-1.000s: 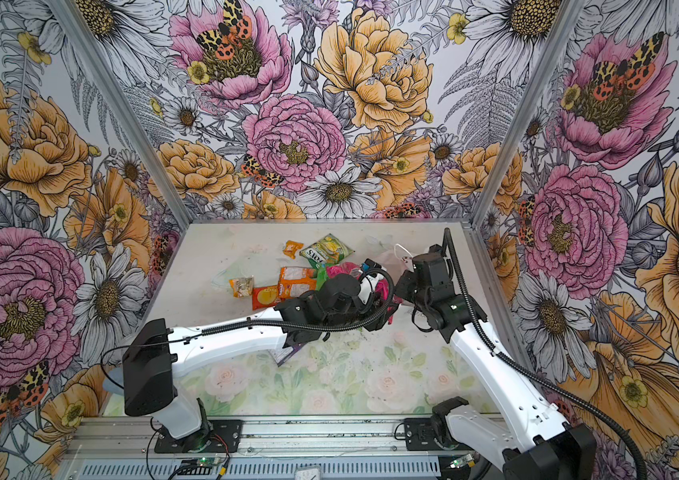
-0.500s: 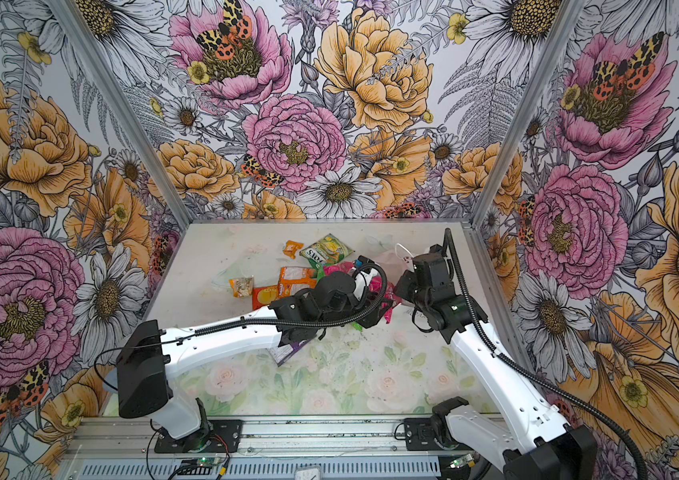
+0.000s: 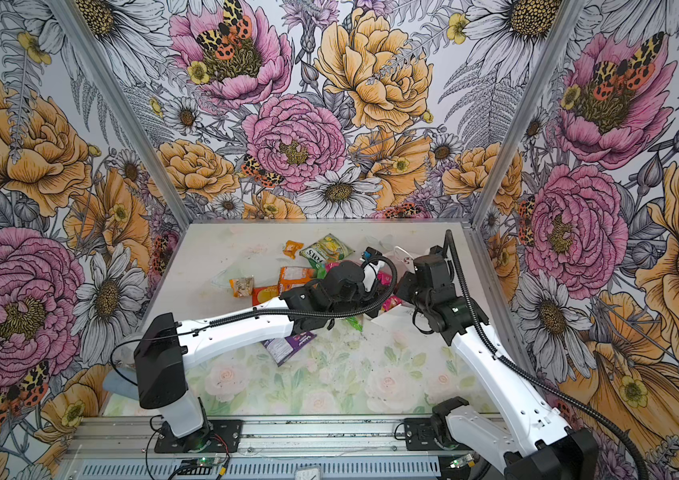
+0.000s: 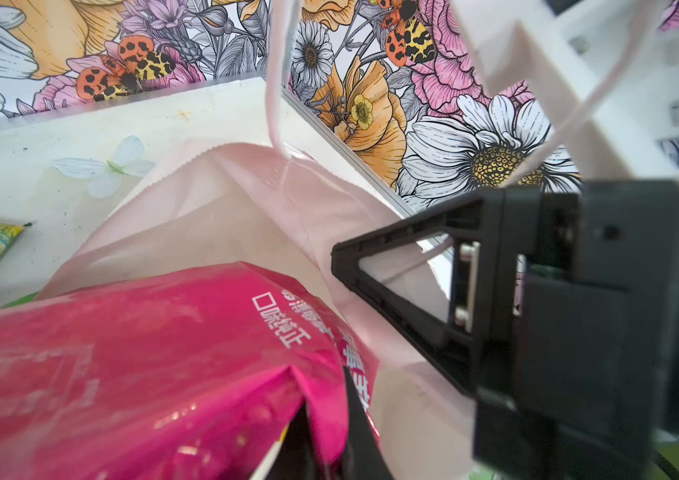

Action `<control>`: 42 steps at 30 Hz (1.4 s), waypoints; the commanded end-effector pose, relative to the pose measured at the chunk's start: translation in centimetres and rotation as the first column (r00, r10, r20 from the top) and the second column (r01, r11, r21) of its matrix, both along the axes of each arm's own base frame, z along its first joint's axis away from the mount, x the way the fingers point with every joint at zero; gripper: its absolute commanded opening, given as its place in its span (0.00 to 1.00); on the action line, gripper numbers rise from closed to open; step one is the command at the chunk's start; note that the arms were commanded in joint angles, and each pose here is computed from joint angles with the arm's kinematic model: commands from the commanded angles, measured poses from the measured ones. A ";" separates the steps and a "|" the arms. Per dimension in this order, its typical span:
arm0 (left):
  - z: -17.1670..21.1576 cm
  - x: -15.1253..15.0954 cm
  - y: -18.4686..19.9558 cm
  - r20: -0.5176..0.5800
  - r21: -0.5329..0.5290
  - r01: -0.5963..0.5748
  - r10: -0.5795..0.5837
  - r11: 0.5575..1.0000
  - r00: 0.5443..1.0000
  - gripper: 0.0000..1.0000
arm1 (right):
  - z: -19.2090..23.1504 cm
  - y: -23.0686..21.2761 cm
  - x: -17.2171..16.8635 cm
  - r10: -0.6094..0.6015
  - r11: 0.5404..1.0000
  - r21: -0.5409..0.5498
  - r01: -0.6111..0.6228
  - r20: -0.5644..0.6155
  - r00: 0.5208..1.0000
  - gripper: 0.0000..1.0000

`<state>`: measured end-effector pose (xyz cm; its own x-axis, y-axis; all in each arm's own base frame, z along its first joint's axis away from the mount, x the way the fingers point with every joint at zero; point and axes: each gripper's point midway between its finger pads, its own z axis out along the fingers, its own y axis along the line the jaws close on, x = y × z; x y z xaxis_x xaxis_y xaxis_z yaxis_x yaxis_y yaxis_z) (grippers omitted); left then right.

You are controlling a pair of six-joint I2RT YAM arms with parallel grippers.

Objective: Place the snacks into the paper bag

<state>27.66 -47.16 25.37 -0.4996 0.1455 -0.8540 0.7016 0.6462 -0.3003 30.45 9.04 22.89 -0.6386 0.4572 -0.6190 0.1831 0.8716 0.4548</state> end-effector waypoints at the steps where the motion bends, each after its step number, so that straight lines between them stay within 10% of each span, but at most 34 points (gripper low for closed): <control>1: 1.3 -0.1 -1.8 0.040 -0.035 0.091 -0.089 0.995 0.995 0.09 | 2.8 0.8 0.3 0.019 0.997 0.068 -0.026 0.096 0.995 0.00; 15: -5.8 -6.2 -4.2 -0.129 0.026 0.396 -0.390 0.918 0.912 0.09 | 4.0 0.3 1.2 -0.016 0.981 0.194 -0.008 0.124 0.992 0.00; 25: -6.6 -3.0 -5.2 -0.159 0.026 0.299 -0.291 0.954 0.943 0.13 | 3.9 -0.1 0.9 -0.034 0.980 0.197 0.007 0.136 0.990 0.00; 42: -2.8 -4.0 -1.6 -0.070 0.058 0.215 -0.210 0.975 0.975 0.54 | 3.8 -0.7 1.2 -0.056 0.982 0.186 0.032 0.129 0.990 0.00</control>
